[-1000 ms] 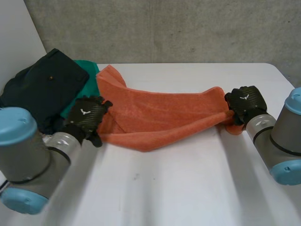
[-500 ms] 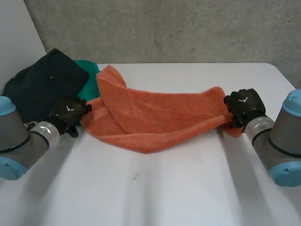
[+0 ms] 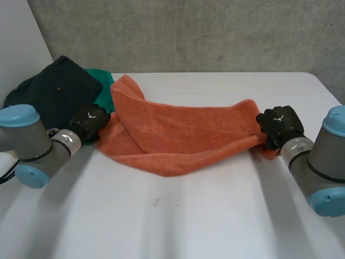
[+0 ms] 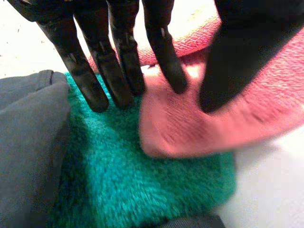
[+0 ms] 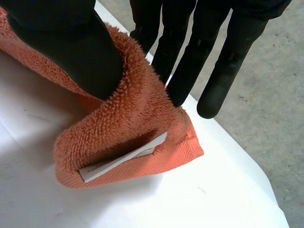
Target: Fold the laundry.
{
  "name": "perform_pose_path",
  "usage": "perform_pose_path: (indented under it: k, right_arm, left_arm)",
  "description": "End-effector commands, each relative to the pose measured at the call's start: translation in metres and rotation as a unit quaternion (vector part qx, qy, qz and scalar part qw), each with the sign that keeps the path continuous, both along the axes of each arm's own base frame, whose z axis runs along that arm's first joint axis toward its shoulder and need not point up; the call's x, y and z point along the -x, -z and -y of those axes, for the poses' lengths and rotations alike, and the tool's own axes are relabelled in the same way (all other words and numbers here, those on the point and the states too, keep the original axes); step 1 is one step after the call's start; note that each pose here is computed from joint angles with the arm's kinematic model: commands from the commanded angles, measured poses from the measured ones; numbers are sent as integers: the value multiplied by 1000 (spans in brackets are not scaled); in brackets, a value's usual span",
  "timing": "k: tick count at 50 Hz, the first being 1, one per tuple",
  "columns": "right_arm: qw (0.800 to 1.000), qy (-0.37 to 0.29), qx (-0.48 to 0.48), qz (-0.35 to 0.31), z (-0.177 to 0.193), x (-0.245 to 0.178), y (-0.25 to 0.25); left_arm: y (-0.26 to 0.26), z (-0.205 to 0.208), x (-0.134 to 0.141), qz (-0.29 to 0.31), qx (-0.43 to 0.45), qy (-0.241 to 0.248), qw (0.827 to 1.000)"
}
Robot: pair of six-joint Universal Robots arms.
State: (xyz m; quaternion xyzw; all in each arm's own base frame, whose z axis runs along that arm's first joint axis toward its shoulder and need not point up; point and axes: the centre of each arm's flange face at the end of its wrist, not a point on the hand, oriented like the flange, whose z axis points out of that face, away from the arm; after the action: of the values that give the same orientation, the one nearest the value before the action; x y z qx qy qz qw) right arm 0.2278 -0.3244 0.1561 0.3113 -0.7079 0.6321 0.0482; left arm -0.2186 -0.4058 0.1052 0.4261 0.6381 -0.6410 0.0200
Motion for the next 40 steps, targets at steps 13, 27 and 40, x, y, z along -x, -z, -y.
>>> perform_pose_path:
  k: [13, 27, 40]
  right_arm:
    - [999, 15, -38, 3, 6, 20, -45]
    - [999, 10, -42, 10, 12, 17, -32]
    - [998, 11, -58, 6, 13, 18, -19]
  left_arm:
    - [-69, -24, 1, -53, 19, -36, 998]
    - [-13, -33, -6, -32, -58, -32, 997]
    - [4, -10, -8, -14, -77, -36, 996]
